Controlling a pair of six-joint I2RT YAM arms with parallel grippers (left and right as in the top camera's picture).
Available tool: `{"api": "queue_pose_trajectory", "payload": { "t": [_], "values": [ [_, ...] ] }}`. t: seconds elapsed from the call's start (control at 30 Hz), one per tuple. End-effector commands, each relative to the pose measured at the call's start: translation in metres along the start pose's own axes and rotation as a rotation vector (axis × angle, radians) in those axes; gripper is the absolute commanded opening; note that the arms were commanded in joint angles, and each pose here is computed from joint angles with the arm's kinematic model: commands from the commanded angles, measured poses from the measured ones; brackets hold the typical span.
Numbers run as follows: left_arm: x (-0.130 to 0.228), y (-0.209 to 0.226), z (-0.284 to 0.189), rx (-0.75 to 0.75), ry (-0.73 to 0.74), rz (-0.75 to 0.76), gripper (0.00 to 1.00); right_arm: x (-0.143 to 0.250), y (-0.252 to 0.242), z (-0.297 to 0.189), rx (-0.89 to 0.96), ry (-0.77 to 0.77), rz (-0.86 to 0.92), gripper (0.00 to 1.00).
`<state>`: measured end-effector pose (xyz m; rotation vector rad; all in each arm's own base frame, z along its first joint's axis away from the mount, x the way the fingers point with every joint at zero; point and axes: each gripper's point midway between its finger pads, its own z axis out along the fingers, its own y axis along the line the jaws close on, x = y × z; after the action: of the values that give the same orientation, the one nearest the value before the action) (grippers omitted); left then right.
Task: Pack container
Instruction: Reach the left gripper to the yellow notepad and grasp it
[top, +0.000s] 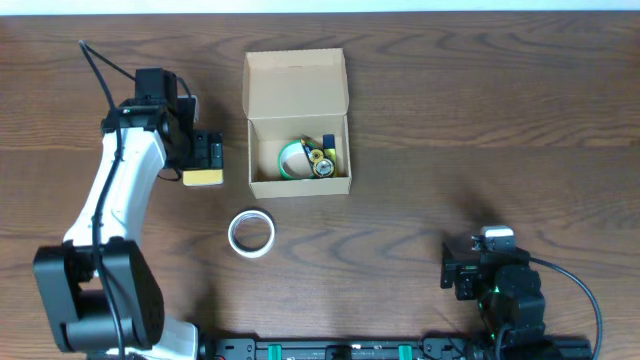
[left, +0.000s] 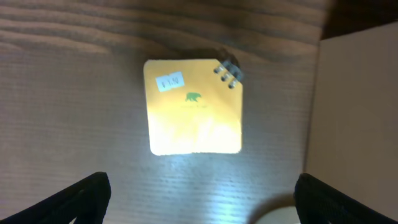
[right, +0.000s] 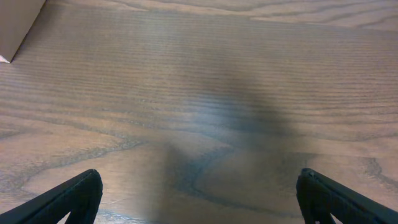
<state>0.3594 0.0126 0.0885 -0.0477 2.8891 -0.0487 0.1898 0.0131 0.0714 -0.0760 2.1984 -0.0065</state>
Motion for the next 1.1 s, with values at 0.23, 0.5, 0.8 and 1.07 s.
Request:
{"api": "queue_pose_trajectory", "payload": {
  "t": [0.23,0.5,0.8,1.07],
  "values": [
    [-0.008,0.013,0.032,0.007,0.033,-0.001,0.95,0.002,-0.001,0.001,0.001,0.003,-0.007,0.99],
    [-0.002,0.01,0.053,0.027,0.079,0.005,0.95,0.002,-0.001,0.001,0.001,0.003,-0.007,0.99],
    [0.007,0.002,0.073,0.056,0.133,0.038,0.96,0.002,-0.001,0.001,0.001,0.003,-0.007,0.99],
    [0.015,-0.008,0.089,0.061,0.177,0.066,0.95,0.002,-0.001,0.001,0.001,0.003,-0.008,0.99]
  ]
}}
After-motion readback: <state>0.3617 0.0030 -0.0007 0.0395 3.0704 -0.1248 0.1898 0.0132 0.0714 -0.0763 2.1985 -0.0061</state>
